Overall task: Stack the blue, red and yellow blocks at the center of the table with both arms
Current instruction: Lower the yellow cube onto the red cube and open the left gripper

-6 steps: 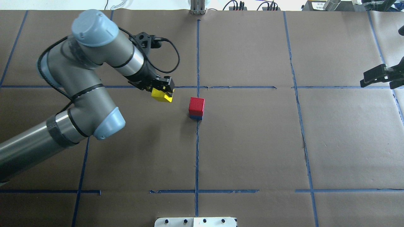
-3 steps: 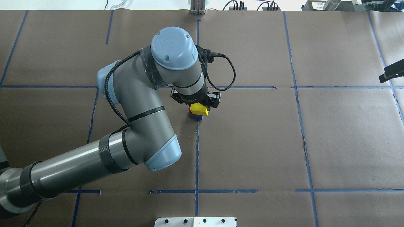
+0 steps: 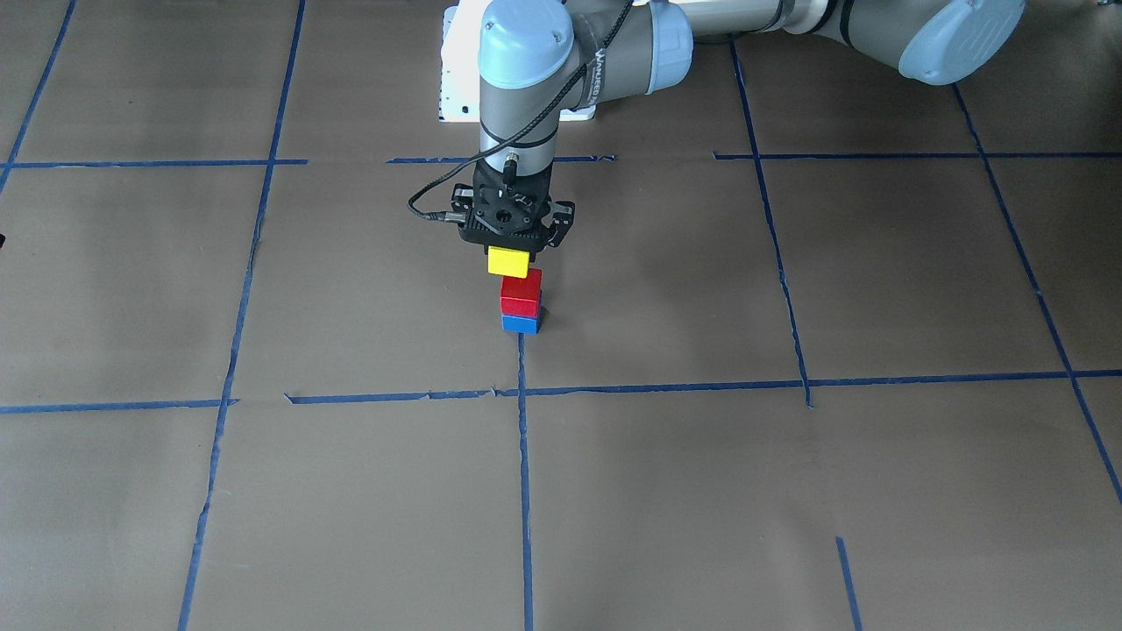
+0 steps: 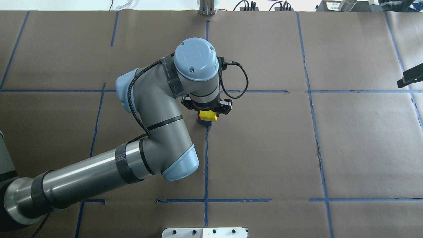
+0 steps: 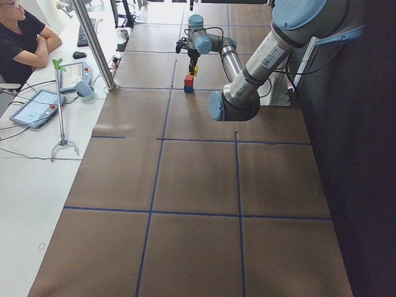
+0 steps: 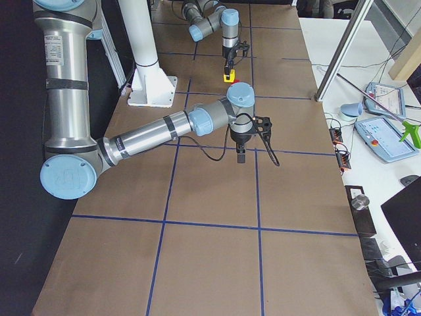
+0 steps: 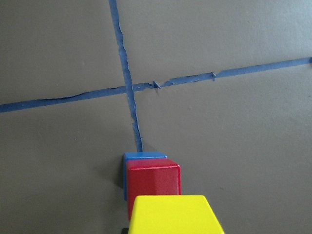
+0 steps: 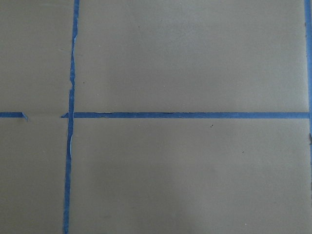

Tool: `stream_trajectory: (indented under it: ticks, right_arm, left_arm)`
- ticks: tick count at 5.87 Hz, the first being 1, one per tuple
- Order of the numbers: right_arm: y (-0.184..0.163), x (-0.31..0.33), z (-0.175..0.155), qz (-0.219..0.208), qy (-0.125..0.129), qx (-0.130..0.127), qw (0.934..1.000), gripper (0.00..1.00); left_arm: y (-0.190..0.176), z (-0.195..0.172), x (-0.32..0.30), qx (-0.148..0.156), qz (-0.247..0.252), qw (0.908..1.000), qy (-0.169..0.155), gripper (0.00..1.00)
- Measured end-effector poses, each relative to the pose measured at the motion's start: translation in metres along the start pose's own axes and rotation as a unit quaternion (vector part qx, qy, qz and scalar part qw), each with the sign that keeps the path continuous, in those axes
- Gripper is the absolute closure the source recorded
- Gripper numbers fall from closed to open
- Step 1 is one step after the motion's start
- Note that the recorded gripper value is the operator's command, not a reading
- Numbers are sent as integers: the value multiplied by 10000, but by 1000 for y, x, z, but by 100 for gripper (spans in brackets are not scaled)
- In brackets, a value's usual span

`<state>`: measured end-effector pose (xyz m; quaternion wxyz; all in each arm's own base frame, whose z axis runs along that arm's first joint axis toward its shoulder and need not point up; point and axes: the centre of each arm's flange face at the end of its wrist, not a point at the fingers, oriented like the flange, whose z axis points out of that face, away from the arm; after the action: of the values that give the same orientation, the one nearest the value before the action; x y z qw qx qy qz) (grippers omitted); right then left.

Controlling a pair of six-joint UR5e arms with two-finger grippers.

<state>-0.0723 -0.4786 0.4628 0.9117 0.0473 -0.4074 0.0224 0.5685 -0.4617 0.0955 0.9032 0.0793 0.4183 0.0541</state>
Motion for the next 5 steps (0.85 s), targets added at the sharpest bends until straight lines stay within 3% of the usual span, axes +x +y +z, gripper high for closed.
stream_trajectory:
  ticks: [3, 5]
  right_arm:
    - [2, 1, 1, 32, -19, -27, 10000, 0]
    - [3, 0, 0, 39, -50, -35, 10000, 0]
  left_arm:
    - [-13, 5, -6, 45, -82, 9999, -121, 100]
    - [-15, 7, -5, 36, -99, 9998, -139, 85]
